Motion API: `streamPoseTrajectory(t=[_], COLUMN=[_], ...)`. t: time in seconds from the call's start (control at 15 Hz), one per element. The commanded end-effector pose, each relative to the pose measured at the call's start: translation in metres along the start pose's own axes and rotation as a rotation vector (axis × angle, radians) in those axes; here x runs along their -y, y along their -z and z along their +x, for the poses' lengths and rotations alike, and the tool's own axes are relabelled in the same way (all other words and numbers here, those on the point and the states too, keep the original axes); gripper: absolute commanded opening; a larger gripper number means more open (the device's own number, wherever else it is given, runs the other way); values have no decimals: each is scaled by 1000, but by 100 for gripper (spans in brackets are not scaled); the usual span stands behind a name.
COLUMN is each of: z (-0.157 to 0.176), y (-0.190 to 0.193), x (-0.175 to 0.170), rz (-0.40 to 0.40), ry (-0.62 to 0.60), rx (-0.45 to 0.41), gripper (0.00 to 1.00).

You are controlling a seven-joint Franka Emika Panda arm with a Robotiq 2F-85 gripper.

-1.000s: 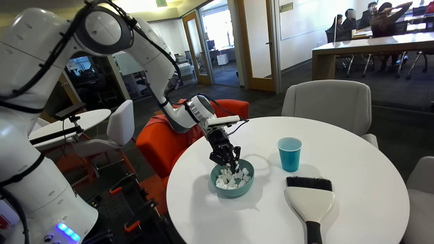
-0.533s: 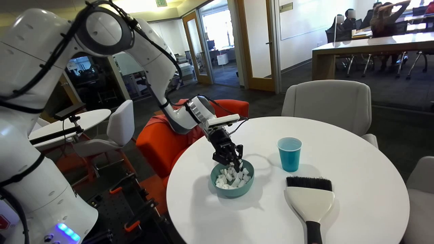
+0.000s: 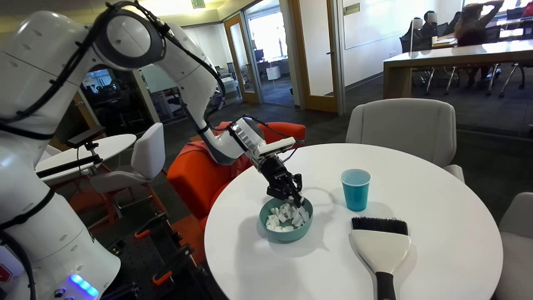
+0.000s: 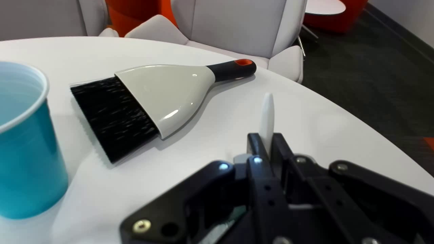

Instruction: Move the light blue cup to the right, move the green bowl to the right, stir the contents in the bowl using the white spoon on the table

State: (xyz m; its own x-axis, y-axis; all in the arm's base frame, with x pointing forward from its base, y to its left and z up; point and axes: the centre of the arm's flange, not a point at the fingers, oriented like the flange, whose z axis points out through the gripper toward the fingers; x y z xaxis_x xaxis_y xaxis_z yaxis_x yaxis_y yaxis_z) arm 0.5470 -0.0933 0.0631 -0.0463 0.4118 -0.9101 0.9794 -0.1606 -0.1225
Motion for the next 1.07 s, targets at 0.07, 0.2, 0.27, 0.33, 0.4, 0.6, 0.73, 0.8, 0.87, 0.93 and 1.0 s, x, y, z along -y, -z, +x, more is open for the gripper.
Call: streamPoseTrajectory(t=[0.07,0.2,0.27,0.33,0.4,0.6,0.73,0.8,0.87,0.93,1.0], z=[1,4,6,7,9,13,13,13,12,11,10], y=[15,24,28,32,35,41,41,40,39,37,35], x=[-5,-2,-1,0,1,10,18,22,26,30,33], rz=[-70,-104,-122,-136,-147,-147,-138,-128,-124,-116,-108], ry=[-8,1,8,16,24,52,65,66,66,61,61], rx=[-19,-32,-38,-44,-50,-69,-70,-64,-61,-57,-55], gripper=[3,3,3,3,3,3,3,3,3,3,3])
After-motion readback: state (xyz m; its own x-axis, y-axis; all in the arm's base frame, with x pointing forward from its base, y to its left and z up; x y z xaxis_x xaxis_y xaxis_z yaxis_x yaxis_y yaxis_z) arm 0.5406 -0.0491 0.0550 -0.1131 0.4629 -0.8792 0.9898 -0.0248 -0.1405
